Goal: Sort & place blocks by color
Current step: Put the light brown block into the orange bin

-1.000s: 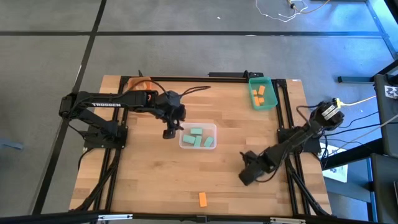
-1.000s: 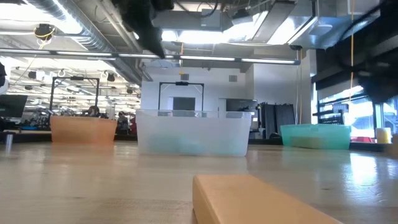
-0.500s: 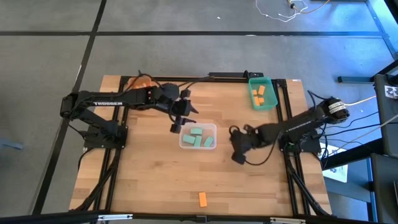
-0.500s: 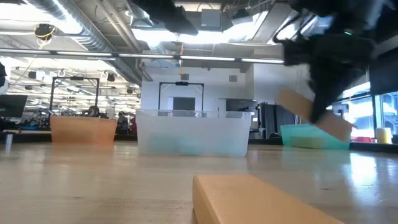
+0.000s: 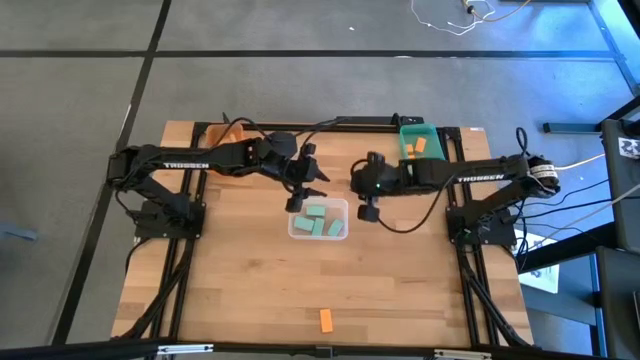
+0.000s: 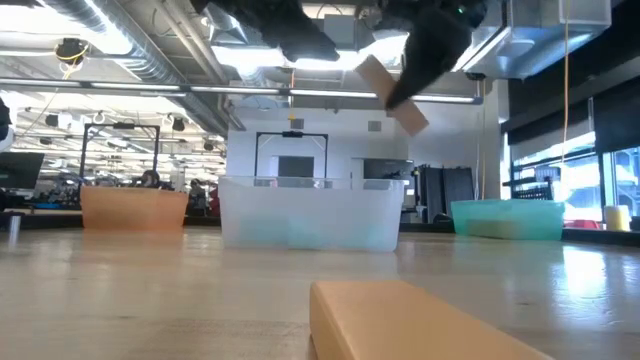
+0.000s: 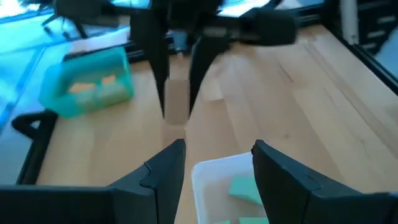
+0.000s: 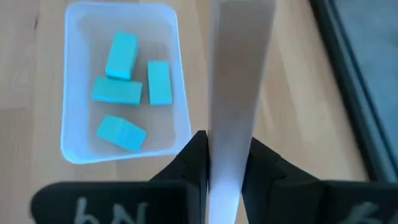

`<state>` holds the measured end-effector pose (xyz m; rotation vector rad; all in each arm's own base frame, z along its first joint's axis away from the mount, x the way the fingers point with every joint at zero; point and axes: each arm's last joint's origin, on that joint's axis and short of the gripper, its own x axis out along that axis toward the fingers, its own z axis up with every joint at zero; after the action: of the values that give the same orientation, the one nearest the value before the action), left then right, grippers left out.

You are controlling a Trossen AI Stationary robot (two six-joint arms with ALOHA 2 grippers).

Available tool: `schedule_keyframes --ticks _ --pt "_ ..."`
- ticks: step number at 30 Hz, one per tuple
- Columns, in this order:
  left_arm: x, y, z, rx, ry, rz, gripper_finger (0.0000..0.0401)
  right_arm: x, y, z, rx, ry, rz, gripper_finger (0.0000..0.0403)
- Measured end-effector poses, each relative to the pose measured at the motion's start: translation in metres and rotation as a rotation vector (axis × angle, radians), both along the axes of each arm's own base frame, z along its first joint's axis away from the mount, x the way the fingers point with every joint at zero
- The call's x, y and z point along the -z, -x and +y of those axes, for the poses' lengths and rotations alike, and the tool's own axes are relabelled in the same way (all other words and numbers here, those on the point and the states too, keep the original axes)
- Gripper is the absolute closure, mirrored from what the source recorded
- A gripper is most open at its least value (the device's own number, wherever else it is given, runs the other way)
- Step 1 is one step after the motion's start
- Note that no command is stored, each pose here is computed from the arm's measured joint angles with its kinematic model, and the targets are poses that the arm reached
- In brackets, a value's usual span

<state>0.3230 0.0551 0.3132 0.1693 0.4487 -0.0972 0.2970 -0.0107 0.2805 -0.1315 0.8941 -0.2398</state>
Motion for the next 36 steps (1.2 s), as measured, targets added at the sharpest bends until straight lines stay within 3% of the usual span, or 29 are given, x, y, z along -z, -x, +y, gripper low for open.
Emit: schedule_keyframes --ticks 3,9,13,19,23,36 --pt "-0.002 -0.002 0.001 -0.028 0.014 -0.028 0.0225 -0.010 -0.003 -0.005 -0.016 0.022 -0.027 0.0346" --pt "-0.008 -0.005 0.002 -0.142 -0.055 -0.093 0.0225 -0.011 -0.002 -0.008 -0.044 0.054 -0.012 0.0345" --pt "-0.010 -0.006 0.003 -0.164 -0.014 -0.120 0.0225 -0.011 -0.002 -0.008 -0.047 0.056 -0.011 0.0346" --pt "-0.008 -0.011 0.004 -0.165 -0.007 -0.138 0.0225 -0.010 -0.003 -0.008 -0.061 0.068 -0.004 0.0346" --pt "-0.005 -0.015 0.003 -0.128 0.052 -0.150 0.0225 -0.010 -0.003 -0.009 -0.059 0.068 -0.005 0.0346" --pt "0.009 -0.026 0.007 -0.132 0.039 -0.127 0.0225 -0.011 -0.004 -0.009 -0.061 0.067 -0.013 0.0346"
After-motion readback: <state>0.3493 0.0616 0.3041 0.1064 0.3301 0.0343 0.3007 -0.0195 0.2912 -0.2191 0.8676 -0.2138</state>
